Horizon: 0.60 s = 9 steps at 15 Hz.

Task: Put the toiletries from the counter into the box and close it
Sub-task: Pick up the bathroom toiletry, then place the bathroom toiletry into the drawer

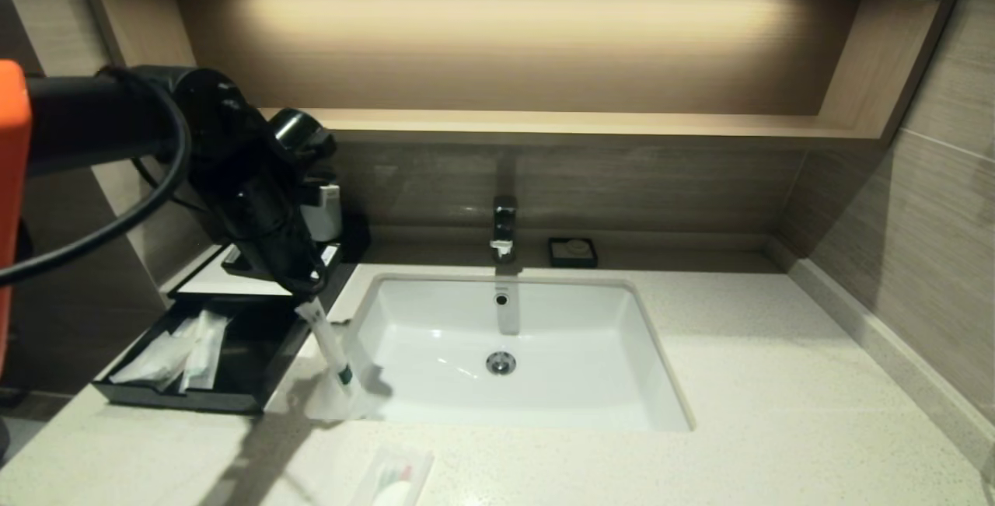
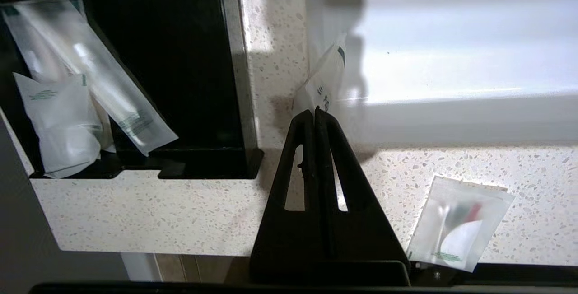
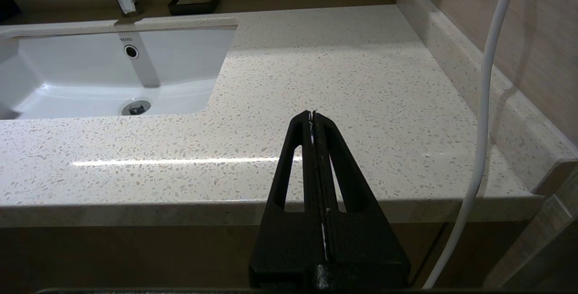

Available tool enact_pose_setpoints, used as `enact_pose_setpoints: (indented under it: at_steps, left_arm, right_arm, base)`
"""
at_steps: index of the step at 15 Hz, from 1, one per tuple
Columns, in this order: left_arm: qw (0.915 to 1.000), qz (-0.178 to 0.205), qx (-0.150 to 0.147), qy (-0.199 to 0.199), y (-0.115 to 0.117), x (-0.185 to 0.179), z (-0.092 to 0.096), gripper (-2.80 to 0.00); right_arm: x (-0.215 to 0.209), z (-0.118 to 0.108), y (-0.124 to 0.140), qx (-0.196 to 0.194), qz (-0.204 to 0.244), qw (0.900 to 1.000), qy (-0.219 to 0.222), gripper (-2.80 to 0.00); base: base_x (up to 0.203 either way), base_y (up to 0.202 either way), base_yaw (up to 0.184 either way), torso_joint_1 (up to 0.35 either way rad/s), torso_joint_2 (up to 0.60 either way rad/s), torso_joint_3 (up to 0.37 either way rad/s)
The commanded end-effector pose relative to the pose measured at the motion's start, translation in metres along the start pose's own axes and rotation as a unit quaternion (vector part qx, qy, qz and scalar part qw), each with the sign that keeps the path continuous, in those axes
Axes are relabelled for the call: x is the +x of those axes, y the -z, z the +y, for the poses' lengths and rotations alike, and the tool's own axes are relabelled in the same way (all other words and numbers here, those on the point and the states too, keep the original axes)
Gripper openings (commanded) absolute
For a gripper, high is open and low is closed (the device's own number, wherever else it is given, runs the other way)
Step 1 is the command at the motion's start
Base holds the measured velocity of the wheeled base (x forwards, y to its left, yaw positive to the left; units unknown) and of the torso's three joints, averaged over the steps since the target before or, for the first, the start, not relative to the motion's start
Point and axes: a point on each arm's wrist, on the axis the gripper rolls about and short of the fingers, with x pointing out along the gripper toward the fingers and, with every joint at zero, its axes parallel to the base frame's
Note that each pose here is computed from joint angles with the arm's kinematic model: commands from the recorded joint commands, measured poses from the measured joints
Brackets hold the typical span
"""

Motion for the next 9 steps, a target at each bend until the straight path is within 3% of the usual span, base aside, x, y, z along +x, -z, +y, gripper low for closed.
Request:
enact_pose_setpoints:
  at_steps: [1,4,9]
  left_arm:
    - [0.9987,-0.049,-0.011,-0.006,0.001,-0.026,0.005,-2.80]
    - [0.9943,-0.089,-0.026,-0.052,0.002,-0.042,0.012,-2.80]
    - [0.9765,-0.174,-0.055,-0.114,0.000,-0.072,0.032,-2.80]
  right_arm:
    - [0.000,0.000,0.000,0.000,0.001,1.000,0.000,-2.80]
    - [0.000,0.000,0.000,0.000,0.001,1.000,-0.001,-2.80]
    - [0.000,0.000,0.000,0.000,0.001,1.000,-0.001,-2.80]
  base:
    - [0.000,0.000,0.000,0.000,0.00,0.000]
    - [0.000,0.000,0.000,0.000,0.00,0.000]
    - [0.000,0.000,0.000,0.000,0.00,0.000]
